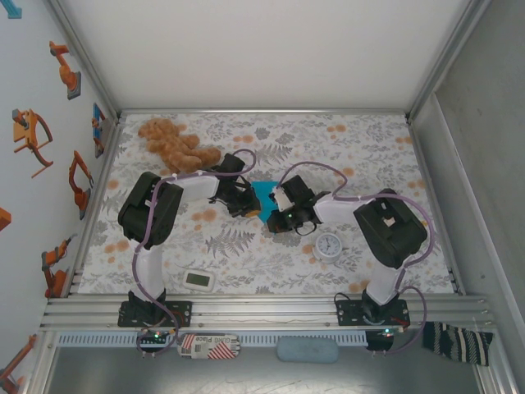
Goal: Fold a paper plane with a square sheet of paper (pick it up from the middle)
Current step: Third fold the triangle at the center of the table.
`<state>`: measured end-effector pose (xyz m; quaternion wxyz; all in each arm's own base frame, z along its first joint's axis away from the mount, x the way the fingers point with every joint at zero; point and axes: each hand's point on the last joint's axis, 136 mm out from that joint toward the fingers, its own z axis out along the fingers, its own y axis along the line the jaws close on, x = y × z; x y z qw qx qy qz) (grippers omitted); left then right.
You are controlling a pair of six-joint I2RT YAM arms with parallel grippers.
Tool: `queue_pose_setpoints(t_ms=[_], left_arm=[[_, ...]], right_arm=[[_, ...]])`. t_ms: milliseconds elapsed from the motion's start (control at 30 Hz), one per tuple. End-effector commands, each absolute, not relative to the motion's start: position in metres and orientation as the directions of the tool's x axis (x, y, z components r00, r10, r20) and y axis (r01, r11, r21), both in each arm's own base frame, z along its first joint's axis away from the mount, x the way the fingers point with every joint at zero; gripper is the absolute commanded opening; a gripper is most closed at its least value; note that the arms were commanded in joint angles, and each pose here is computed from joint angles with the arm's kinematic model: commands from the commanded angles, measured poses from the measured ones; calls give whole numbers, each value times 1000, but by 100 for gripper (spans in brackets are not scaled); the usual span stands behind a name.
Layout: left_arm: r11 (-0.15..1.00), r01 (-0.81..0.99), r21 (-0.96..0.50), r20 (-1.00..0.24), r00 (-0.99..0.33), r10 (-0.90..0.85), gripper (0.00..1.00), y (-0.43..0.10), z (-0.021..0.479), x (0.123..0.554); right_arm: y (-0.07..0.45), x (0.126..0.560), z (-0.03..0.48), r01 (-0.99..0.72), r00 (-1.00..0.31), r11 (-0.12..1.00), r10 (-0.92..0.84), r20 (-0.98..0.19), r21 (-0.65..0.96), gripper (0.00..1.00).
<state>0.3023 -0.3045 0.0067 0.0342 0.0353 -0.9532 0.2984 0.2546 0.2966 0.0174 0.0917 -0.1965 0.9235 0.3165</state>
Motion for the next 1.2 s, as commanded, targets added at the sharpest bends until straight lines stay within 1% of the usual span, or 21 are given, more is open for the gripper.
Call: queue_pose_setpoints(t_ms=[0, 233, 467, 600, 767, 900, 1033, 1167], left_arm=[[947, -161, -276, 191, -975, -110, 14, -245, -70, 269], [946, -160, -282, 188, -976, -109, 14, -247, -69, 272], [942, -158, -294, 183, -977, -107, 14, -251, -65, 274], [941, -157, -300, 178, -978, -107, 14, -253, -62, 275], [939, -158, -305, 177, -978, -108, 14, -255, -60, 276], [937, -157, -313, 172, -979, -107, 14, -257, -56, 277], [932, -153, -329, 159, -982, -105, 14, -260, -49, 280], [909, -127, -397, 111, -990, -90, 15, -272, -28, 291]], right_arm=[[271, 222, 2, -393, -918, 753, -350, -185, 528, 0], [260, 216, 11, -415, -910, 759, -361, -206, 502, 0], [273, 232, 58, -477, -875, 710, -331, -352, 518, 0], [284, 245, 71, -467, -877, 703, -288, -385, 537, 0], [299, 266, 69, -423, -894, 724, -233, -384, 545, 0], [307, 276, 55, -385, -911, 748, -214, -352, 541, 0], [306, 277, 38, -359, -926, 771, -222, -306, 526, 0], [300, 275, 25, -341, -934, 797, -225, -278, 499, 0]])
